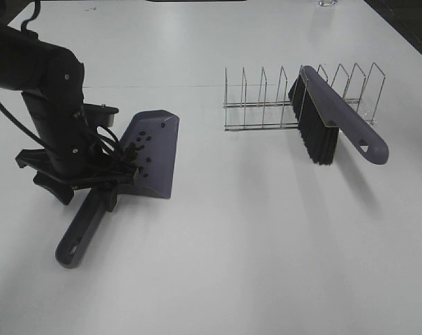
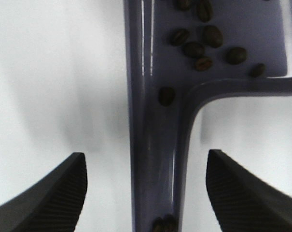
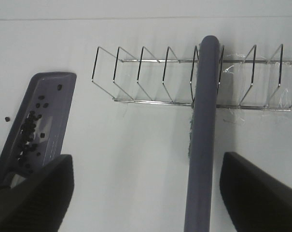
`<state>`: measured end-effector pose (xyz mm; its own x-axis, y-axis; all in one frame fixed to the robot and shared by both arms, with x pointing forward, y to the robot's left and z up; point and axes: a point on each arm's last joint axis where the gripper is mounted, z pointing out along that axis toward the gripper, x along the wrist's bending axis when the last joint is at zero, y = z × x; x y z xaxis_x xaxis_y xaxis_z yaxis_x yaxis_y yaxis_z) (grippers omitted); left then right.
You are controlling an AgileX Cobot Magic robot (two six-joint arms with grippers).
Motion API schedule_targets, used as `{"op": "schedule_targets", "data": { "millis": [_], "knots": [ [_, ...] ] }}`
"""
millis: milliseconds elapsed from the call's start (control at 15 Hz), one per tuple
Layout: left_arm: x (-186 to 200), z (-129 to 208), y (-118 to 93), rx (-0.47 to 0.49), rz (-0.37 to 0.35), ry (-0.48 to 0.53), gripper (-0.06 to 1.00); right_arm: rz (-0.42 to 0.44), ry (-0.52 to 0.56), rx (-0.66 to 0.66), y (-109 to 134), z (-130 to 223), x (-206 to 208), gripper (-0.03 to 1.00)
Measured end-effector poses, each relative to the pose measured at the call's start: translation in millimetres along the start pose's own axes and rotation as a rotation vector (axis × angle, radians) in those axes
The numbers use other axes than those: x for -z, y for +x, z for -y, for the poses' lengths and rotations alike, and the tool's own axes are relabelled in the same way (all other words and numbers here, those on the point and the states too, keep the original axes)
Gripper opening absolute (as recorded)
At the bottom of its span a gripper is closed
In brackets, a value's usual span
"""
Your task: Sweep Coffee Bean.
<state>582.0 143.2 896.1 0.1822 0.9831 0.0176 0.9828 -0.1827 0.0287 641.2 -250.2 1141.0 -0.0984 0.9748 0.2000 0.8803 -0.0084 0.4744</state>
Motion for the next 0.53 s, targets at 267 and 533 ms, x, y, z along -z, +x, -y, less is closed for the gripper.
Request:
{"op": "schedule_targets", "data": {
  "millis": [267,533],
  "knots": [
    [47,-20,14,0.018,0.021,-0.088,0.64,0.002,0.030,-0.006,2,36,27,0.74],
    [89,-33,78,0.115,0.014,-0.176,0.64,0.035,0.069,0.001,0,85,51,0.73]
  ]
}}
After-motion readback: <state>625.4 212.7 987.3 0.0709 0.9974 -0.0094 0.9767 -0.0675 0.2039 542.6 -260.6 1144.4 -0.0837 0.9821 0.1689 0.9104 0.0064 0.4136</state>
